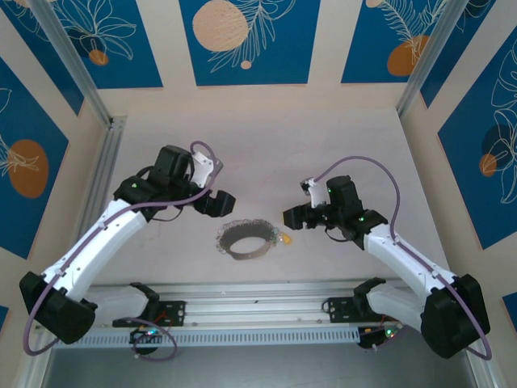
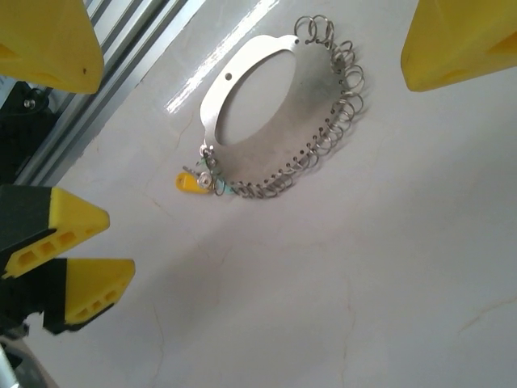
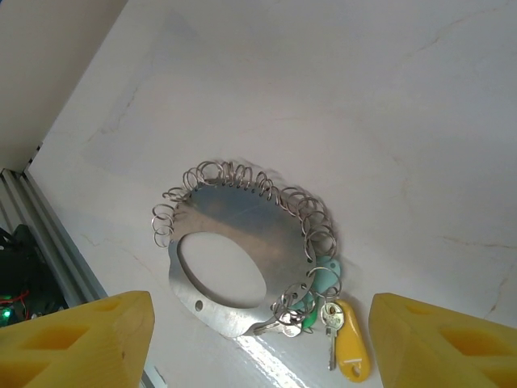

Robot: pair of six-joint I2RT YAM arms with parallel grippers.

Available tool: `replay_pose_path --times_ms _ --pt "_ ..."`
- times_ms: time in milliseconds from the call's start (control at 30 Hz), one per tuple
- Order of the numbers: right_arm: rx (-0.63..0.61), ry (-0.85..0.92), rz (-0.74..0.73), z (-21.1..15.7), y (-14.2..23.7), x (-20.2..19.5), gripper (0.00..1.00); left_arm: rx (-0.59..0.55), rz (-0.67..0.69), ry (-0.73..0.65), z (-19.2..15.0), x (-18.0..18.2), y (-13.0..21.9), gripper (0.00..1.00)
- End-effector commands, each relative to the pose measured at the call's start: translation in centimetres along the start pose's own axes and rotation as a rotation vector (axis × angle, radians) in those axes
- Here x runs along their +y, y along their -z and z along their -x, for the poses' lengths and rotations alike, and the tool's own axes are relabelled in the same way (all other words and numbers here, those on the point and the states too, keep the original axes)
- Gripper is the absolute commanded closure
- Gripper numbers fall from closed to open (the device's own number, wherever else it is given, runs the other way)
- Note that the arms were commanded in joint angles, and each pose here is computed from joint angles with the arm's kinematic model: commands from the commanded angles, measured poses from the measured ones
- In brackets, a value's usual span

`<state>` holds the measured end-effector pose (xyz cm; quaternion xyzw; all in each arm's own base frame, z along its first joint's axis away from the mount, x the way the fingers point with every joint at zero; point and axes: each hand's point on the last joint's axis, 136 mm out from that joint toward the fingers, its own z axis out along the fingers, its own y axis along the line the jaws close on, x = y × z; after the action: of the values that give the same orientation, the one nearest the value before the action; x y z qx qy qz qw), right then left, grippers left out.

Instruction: Put the keys on the keyring

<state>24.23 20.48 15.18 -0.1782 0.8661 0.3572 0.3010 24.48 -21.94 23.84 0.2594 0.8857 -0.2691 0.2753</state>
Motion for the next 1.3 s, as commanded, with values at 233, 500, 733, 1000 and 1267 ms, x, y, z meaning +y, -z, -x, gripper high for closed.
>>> replay_pose_path --times_ms 233,500,733,1000,1267 --pt "0.028 -0.088 0.039 -3.1 0.6 0.2 0.30 0.132 0.009 0.038 -3.6 -0.2 -2.7 0.11" --pt "0.040 0.018 0.118 -6.4 1.4 3.3 0.28 0.144 0.023 0.038 -6.3 0.2 -1.9 0.08" --pt "-0.056 0.058 -0.029 -6.1 1.8 1.9 0.26 -0.020 0.032 0.020 -4.7 0.5 -1.8 0.01" --pt "-0.337 0.151 -0.291 0.0 4.5 -1.9 0.01 -0.335 0.425 0.003 0.0 7.2 1.9 0.00" --pt "-0.590 0.036 -0.523 5.6 10.1 -9.4 0.01 -0.517 0.911 0.082 -0.4 16.7 6.3 0.00"
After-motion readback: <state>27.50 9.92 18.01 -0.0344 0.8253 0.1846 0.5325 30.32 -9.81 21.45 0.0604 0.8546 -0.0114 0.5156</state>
